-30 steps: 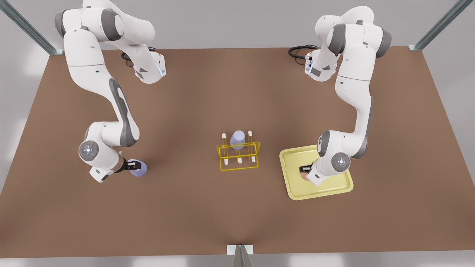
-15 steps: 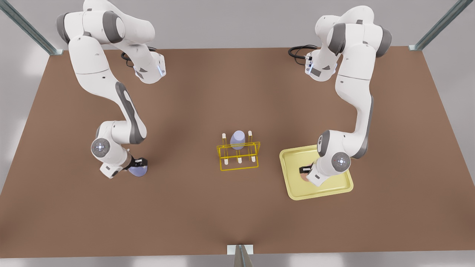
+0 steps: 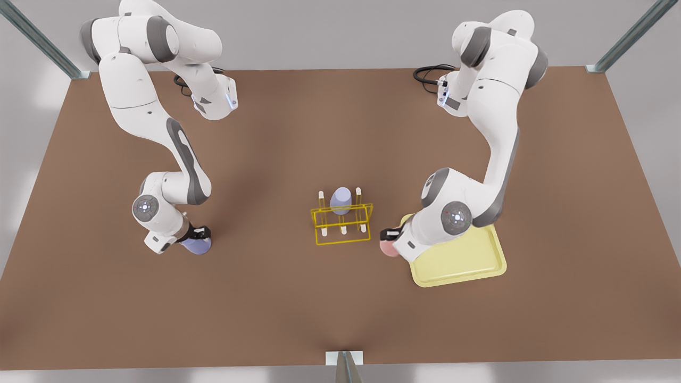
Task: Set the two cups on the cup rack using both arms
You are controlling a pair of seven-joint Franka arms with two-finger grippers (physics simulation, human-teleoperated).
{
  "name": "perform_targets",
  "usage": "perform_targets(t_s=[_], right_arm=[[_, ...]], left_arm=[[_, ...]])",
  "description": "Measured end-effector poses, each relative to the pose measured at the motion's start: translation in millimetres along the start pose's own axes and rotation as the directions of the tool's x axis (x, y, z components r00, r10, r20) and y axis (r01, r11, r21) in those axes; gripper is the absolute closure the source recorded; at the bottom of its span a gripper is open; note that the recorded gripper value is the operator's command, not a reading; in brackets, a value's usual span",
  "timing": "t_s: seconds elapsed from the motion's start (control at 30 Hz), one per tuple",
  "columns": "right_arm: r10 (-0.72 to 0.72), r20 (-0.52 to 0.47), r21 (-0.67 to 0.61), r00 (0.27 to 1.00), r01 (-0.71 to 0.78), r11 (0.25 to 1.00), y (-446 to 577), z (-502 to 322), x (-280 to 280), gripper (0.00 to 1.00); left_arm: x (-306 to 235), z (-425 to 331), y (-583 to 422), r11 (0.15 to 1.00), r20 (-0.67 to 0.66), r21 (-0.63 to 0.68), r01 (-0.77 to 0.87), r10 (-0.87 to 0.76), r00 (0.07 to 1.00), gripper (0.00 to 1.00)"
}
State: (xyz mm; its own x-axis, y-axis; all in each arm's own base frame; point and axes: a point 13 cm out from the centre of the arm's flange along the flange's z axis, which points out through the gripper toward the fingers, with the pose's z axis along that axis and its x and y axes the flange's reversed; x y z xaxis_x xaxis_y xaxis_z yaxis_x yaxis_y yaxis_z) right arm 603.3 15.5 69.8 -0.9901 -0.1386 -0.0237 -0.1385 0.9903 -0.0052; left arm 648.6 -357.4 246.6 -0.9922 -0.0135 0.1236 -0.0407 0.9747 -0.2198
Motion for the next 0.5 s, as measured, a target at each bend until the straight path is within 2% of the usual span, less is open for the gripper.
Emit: perform_targets(t_s=[0.23, 0.37, 0.4, 0.43, 0.5], right_arm=[[-0.022, 0.034, -0.004, 0.999, 0.023, 1.000, 7.2, -13.2, -14.0, 0.22], [-0.009, 0.080, -0.071, 0.997, 0.015, 0.997, 44.4, -34.9, -31.1, 0.22], [-0.003, 0.097, -0.099, 0.995, 0.013, 0.995, 60.6, -43.8, -38.2, 0.22], [0.005, 0.115, -0.130, 0.993, 0.010, 0.991, 78.7, -54.2, -46.4, 0.22], [0.031, 0.145, -0.195, 0.989, -0.002, 0.981, 107.8, -79.7, -66.5, 0.22]], left_arm=[[29.2, 26.4, -60.8, 0.999, -0.048, 0.013, 0.033, -0.033, 0.998, 0.16], [35.9, 44.8, -76.8, 0.998, -0.062, 0.008, 0.060, -0.060, 0.996, 0.15], [36.9, 47.2, -79.1, 0.998, -0.063, 0.006, 0.067, -0.067, 0.996, 0.11], [37.3, 49.2, -80.1, 0.997, -0.064, 0.005, 0.076, -0.076, 0.995, 0.00], [37.0, 52.2, -80.6, 0.996, -0.065, 0.005, 0.095, -0.094, 0.993, 0.00]])
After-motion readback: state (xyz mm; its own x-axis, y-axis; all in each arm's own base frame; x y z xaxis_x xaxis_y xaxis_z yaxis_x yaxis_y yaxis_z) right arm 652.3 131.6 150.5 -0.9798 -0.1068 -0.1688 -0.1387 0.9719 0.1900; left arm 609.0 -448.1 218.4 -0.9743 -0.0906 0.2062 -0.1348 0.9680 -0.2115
